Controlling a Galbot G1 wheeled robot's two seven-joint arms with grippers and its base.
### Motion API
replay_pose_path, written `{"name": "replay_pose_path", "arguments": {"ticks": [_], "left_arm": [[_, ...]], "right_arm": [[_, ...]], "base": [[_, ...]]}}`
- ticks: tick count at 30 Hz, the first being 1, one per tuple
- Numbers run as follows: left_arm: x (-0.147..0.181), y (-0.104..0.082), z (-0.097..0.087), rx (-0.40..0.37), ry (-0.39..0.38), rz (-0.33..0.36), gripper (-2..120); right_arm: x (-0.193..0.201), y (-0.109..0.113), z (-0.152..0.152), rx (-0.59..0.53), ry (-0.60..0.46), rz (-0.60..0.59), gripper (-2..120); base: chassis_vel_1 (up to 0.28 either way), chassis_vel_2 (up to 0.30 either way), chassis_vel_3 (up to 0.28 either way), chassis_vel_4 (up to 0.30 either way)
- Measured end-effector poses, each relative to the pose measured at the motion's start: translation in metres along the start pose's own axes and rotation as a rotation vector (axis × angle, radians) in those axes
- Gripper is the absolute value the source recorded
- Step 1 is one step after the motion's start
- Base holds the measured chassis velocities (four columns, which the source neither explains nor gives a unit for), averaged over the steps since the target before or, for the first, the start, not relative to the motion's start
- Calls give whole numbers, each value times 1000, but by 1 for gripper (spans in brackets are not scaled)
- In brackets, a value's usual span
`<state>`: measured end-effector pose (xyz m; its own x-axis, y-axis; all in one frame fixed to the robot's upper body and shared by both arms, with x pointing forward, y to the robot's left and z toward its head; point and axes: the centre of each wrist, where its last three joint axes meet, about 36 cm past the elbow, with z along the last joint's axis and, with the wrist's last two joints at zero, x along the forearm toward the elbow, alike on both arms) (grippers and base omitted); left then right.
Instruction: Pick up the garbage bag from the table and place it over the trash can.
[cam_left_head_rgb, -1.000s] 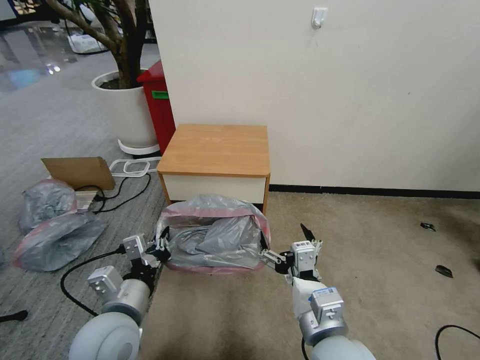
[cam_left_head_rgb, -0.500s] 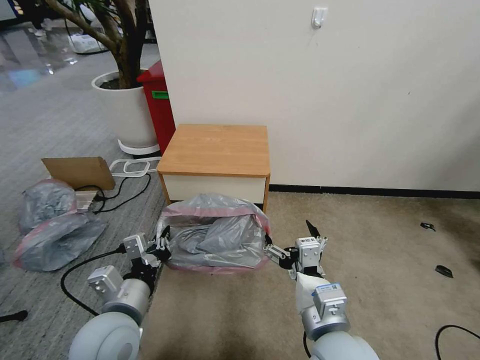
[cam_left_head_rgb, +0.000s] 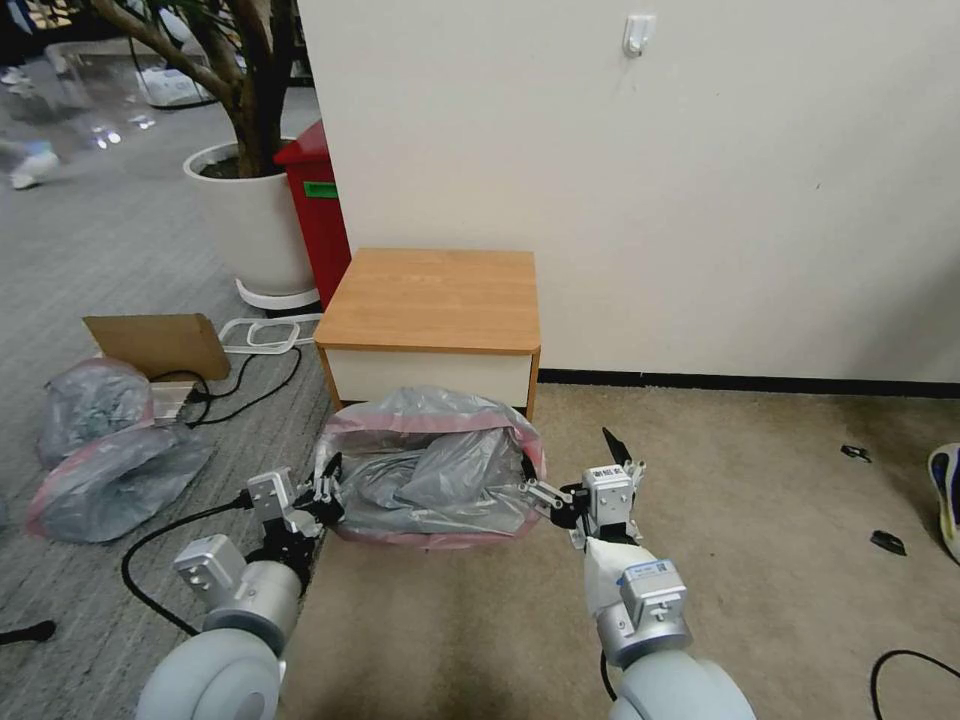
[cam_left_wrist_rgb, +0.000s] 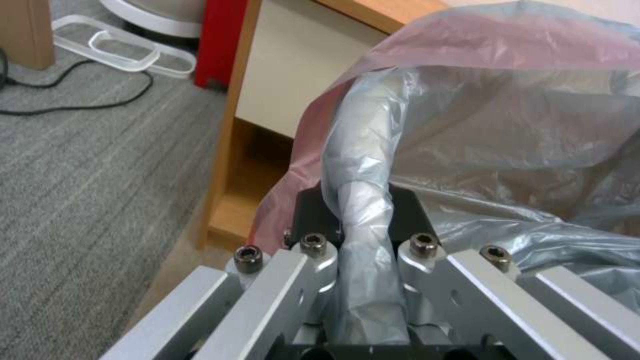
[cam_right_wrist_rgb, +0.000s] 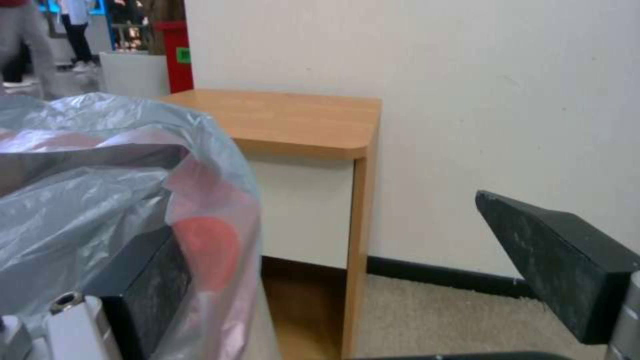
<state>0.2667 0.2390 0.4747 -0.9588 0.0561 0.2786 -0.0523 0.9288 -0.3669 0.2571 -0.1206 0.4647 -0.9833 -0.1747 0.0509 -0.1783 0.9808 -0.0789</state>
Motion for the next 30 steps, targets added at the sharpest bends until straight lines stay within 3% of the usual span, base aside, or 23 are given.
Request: {"name": "replay_pose_path", "arguments": {"ticks": [6,10,17,19,21,25,30], "left_arm": [[1,-1,0,0,0,3,7],[1,0,0,11,10,6,7],[1,-1,-1,18,13,12,7],[1,-1,-2,17,12,12,7],[1,-1,-2,17,13,12,7],[2,-1,-1,24,18,11,7],[2,-1,-1,24,28,10,7]], "right_arm": [[-2,-1,3,-4,-46,6,97],[-3,-2,8,3,-116,-12,80],[-5,-2,15,24,-128,-20,58],[-5,0,15,20,-130,-23,46],[-5,1,15,18,-130,-24,44],[-6,4,16,8,-144,-36,25],[-6,5,16,4,-165,-56,13]], "base": [[0,0,0,0],[0,0,0,0],[0,0,0,0],[0,0,0,0],[0,0,0,0],[0,0,0,0],[0,0,0,0]]}}
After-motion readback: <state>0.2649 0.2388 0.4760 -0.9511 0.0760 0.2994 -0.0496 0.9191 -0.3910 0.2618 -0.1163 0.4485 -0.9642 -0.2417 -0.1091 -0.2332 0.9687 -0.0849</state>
